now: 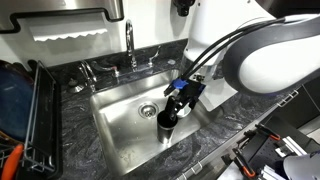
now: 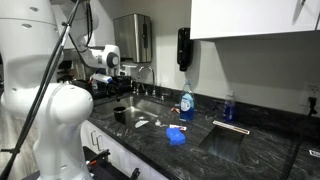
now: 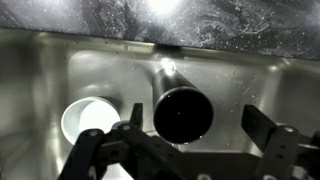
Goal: Put the silver cup under the faucet head, open the tap using the faucet handle on the right and then close it
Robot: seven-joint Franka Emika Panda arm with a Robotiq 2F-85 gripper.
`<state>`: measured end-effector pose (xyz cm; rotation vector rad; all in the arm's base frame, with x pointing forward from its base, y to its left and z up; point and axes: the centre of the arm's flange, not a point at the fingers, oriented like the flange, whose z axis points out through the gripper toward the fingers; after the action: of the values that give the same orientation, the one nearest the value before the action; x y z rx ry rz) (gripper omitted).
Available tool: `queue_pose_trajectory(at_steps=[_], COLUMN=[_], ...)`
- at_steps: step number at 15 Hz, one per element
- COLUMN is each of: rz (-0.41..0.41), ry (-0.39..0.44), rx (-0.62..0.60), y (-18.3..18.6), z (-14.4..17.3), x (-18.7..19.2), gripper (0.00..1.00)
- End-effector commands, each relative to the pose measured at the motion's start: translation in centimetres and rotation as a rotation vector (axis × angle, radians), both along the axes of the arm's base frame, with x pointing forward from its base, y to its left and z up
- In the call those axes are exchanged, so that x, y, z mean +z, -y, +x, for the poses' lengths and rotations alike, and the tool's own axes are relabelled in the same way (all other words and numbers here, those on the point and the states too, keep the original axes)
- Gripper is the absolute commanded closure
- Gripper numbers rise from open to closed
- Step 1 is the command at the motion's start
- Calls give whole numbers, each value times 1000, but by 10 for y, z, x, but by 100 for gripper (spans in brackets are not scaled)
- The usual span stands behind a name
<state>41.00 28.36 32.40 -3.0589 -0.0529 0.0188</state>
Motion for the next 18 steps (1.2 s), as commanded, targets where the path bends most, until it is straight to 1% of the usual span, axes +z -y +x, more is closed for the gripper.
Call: queue_pose_trajectory(at_steps=[1, 2, 4, 8, 15, 18], rz=[-4, -2, -24, -54, -41, -37], ry=[-7, -15, -22, -19, 13, 24], rx=[25, 23, 11, -8, -13, -36], y=[-11, -10, -4, 8, 6, 10], z=[3, 1, 0, 4, 16, 22], x=[-19, -23, -31, -43, -61, -71], gripper=[0, 0, 0, 0, 0, 0])
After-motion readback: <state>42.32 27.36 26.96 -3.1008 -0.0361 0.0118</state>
